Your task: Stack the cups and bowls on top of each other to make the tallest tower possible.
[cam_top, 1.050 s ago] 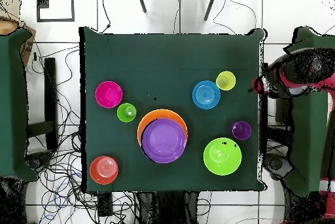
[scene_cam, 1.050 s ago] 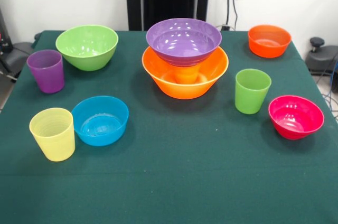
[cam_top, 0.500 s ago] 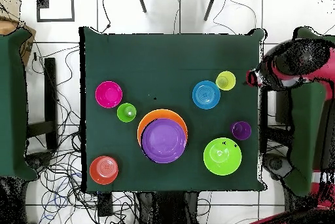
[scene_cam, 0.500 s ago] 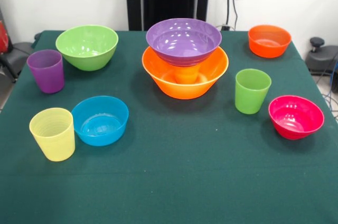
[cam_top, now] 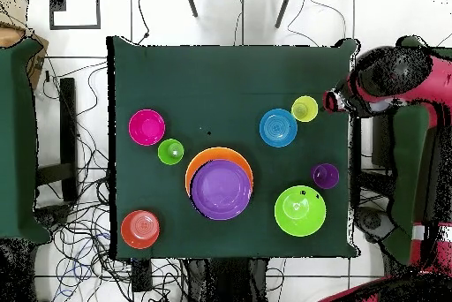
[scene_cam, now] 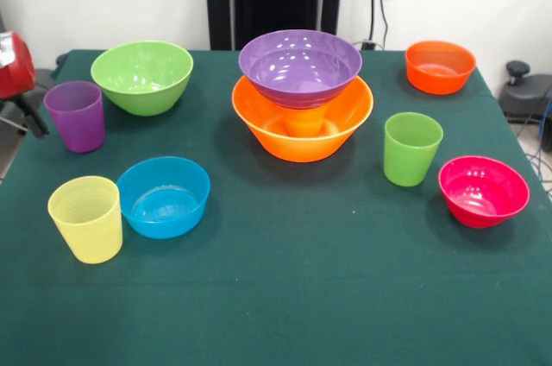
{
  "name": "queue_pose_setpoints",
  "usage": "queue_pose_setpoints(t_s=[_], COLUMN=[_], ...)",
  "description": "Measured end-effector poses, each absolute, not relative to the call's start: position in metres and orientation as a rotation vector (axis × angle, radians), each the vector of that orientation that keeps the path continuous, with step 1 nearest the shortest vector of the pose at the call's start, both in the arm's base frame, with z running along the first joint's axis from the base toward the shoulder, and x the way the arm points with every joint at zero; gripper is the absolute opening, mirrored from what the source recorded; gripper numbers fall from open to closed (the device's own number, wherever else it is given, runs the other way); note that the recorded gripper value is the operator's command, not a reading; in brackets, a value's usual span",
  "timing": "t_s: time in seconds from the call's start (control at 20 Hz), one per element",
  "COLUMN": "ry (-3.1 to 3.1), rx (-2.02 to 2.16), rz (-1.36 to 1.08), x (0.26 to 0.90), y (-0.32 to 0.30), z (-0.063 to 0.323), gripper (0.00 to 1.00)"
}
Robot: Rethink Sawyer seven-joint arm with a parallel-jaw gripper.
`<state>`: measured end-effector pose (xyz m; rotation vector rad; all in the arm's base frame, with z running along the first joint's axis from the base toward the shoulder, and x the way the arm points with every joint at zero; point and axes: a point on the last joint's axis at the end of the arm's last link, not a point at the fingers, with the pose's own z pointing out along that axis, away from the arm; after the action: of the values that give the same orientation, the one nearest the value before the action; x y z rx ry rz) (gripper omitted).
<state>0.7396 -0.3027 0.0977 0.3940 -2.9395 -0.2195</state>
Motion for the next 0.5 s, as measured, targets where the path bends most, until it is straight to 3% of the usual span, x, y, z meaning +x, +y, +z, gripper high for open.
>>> queue_pose_setpoints(t_s=[0.5], ry=[-2.938], rx=[0.397], rz=[-0.223], x=[0.7401], y=[-0.3006], z=[0.0959], gripper=[1.0])
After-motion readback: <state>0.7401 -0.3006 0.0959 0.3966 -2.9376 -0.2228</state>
